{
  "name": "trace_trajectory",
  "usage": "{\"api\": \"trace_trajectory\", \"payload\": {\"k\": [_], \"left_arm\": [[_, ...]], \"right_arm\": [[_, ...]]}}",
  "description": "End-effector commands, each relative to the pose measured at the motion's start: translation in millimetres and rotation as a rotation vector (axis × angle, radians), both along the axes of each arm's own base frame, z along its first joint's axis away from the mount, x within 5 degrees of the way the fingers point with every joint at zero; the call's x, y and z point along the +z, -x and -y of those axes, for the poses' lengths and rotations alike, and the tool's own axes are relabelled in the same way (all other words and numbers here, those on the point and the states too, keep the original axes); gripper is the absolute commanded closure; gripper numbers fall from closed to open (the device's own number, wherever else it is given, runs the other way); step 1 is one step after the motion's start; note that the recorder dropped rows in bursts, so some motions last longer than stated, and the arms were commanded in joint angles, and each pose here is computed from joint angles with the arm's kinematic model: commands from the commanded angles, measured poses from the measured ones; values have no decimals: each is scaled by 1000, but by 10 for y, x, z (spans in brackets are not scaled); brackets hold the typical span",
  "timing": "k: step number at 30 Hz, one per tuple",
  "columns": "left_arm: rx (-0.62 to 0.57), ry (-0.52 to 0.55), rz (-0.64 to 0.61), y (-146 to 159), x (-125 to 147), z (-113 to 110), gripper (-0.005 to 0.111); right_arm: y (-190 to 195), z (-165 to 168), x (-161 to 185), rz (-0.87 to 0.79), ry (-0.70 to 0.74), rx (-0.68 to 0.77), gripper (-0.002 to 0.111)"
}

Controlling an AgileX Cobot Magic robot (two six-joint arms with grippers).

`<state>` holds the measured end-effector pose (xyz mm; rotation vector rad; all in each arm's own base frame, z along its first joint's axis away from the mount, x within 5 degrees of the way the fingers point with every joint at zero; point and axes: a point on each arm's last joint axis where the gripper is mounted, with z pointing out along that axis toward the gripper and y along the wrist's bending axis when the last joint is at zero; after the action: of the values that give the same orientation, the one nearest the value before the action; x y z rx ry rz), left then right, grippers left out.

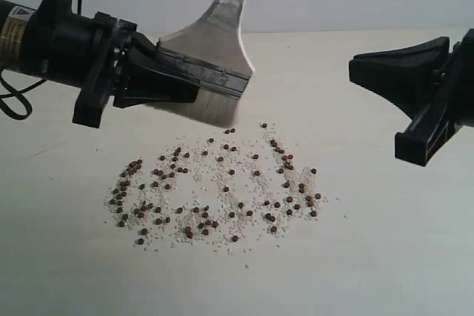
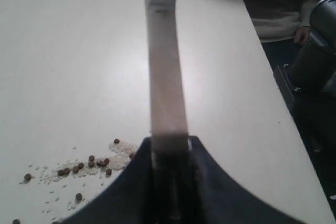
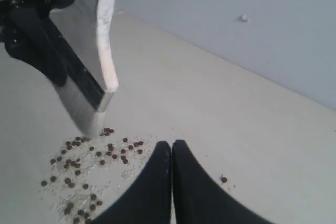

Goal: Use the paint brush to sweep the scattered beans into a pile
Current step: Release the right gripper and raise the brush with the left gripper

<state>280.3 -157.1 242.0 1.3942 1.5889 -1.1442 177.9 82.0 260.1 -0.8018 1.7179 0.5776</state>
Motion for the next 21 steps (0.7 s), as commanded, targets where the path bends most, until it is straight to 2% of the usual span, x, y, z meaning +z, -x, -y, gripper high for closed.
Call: {"api": "trace_trajectory", "payload": {"k": [1,3,6,8,9,11,14,16,18,21], "left_arm": [[43,26,-18,-30,19,-113,107],[30,16,2,-21,2,-122,107],[29,16,4,-21,2,-122,107],[29,16,4,-21,2,-122,107],[30,16,3,-21,2,-122,107],[31,16,1,-21,2,-122,107],[29,16,1,-14,-9,-123,107],[25,15,6,-6,-21,-125,107],[22,14,18,-2,-32,-133,107],[22,14,29,-6,-36,-146,107]], "right_arm": [[-317,76,-30,-202,0,-176,108],[-479,96,-77,-361,79,-215,108],[-734,196,-147,-701,262,-337,108],[-855,333,-160,-840,418,-468,108],[-946,459,-148,-860,507,-611,108],[-1041,603,-117,-739,564,-766,108],[-1095,596,-54,-441,333,-824,108],[-1063,521,-9,-237,133,-762,108],[-1002,409,-24,-62,-21,-627,108],[-891,295,-110,30,-154,-498,108]]}}
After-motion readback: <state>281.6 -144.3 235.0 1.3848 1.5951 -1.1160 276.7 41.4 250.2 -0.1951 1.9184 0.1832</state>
